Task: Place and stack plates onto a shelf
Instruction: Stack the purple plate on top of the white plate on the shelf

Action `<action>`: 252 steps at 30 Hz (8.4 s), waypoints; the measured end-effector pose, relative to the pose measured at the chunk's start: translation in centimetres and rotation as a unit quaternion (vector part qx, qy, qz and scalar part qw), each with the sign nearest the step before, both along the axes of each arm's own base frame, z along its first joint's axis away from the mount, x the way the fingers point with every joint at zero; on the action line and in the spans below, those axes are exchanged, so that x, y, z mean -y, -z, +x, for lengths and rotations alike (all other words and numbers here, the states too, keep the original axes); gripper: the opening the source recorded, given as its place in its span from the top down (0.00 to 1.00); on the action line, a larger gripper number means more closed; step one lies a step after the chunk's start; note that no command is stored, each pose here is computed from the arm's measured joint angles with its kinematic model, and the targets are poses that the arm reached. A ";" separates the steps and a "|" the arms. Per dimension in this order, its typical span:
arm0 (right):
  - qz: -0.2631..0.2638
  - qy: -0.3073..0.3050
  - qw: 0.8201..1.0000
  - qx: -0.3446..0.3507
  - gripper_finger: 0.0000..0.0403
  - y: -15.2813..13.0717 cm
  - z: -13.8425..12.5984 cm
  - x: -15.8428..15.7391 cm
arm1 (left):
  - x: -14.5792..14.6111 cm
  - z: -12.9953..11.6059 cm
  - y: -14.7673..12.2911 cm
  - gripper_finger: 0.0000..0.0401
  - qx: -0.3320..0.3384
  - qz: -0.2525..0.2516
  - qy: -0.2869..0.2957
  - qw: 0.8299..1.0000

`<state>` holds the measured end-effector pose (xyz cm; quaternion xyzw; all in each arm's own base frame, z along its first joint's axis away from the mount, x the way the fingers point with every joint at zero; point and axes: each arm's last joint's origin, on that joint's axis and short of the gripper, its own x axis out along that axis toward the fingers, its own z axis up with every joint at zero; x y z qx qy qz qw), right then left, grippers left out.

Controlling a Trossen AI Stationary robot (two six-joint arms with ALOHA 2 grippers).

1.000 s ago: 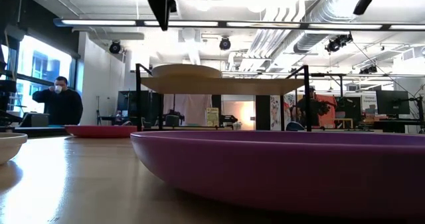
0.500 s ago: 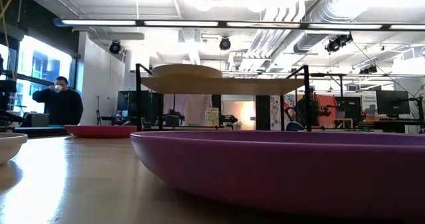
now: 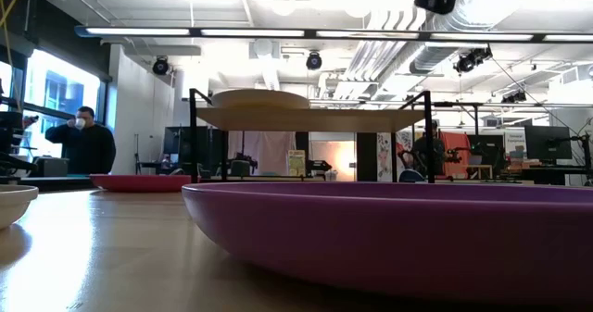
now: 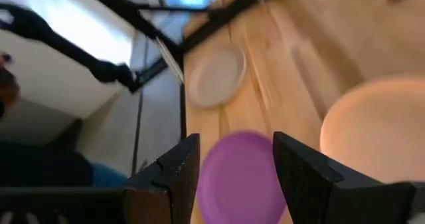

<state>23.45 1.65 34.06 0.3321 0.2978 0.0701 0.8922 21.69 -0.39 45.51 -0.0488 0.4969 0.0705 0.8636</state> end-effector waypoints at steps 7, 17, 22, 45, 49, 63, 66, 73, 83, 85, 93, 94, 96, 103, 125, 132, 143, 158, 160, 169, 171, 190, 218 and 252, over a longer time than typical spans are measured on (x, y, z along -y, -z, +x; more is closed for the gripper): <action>0.012 -0.017 0.995 -0.093 0.57 3.2 2.8 -1.7 | -0.5 -0.2 -0.1 0.70 0.002 -0.035 0.003 0.999; 0.038 0.015 0.969 -0.244 0.57 7.6 4.6 -2.7 | -1.1 0.1 0.1 0.70 -0.002 -0.051 -0.003 0.999; 0.031 -0.001 0.960 -0.278 0.57 9.4 5.3 -3.8 | -0.8 0.1 0.1 0.70 -0.002 -0.046 0.001 0.999; 0.006 -0.028 0.935 -0.354 0.57 16.2 8.1 -7.5 | -0.2 0.1 0.1 0.70 -0.003 -0.046 0.016 0.999; -0.001 -0.018 0.938 -0.347 0.57 16.7 8.4 -7.7 | -0.2 0.1 0.1 0.70 -0.003 -0.046 0.016 0.999; -0.012 -0.006 0.930 -0.367 0.57 19.1 9.1 -7.8 | -0.2 0.1 0.1 0.70 -0.003 -0.042 0.023 0.999; -0.012 -0.005 0.930 -0.366 0.58 19.2 9.2 -7.8 | -0.2 0.1 0.1 0.70 -0.003 -0.042 0.023 0.999; -0.007 0.002 0.928 -0.371 0.68 19.7 9.4 -7.9 | -0.2 0.1 0.1 0.70 -0.003 -0.042 0.023 0.999; 0.025 0.016 0.923 -0.384 0.94 19.7 9.4 -8.0 | -0.2 0.1 0.1 0.70 -0.003 -0.042 0.023 0.999; 0.033 0.023 0.921 -0.387 0.98 19.7 9.4 -8.0 | -0.2 0.1 0.1 0.70 -0.003 -0.042 0.023 0.999; 0.055 0.016 0.916 -0.396 0.99 19.6 9.4 -8.1 | -0.2 0.1 0.1 0.70 -0.003 -0.042 0.023 0.999; 0.057 0.014 0.916 -0.397 0.99 19.6 9.4 -8.1 | -0.2 0.1 0.1 0.70 -0.003 -0.041 0.023 0.999; 0.061 0.012 0.916 -0.397 1.00 19.6 9.4 -8.0 | -0.2 0.1 0.1 0.70 -0.003 -0.039 0.027 0.999; 0.073 0.013 0.926 -0.370 1.00 17.7 9.4 -6.7 | -0.2 0.1 0.1 0.70 -0.004 -0.030 0.037 0.999; 0.122 0.112 0.971 -0.172 1.00 6.3 6.0 1.1 | -0.6 0.1 0.1 0.70 -0.007 0.046 0.020 0.999; 0.092 0.162 0.977 -0.100 1.00 3.8 4.1 5.3 | -0.9 0.1 0.0 0.70 -0.008 0.080 -0.002 0.997; 0.036 0.234 0.971 0.016 1.00 1.8 2.5 12.4 | -1.4 0.1 0.0 0.70 -0.006 0.100 -0.045 0.994; -0.014 0.354 0.921 0.164 1.00 -0.9 -1.1 20.1 | -4.6 -0.3 0.0 0.70 -0.013 0.104 -0.127 0.986; -0.021 0.364 0.914 0.179 1.00 -1.2 -1.5 20.7 | -5.0 -0.4 0.0 0.70 -0.014 0.104 -0.135 0.985; -0.084 0.361 0.912 0.174 1.00 -5.2 -1.0 22.7 | -6.1 -0.7 0.0 0.70 -0.016 0.103 -0.160 0.982; -0.098 0.353 0.918 0.152 1.00 -6.2 -0.4 23.4 | -6.3 -0.7 0.0 0.70 -0.017 0.102 -0.164 0.981; -0.089 0.265 0.960 -0.031 1.00 -7.2 6.5 29.9 | -6.5 -0.8 0.0 0.70 -0.013 0.092 -0.184 0.979; -0.026 0.198 0.973 -0.116 1.00 -0.5 12.9 29.6 | -6.5 -0.6 0.1 0.70 -0.011 0.085 -0.199 0.976; -0.060 0.190 0.969 -0.145 1.00 0.9 13.9 29.1 | -6.5 -0.5 0.1 0.70 -0.012 0.084 -0.197 0.977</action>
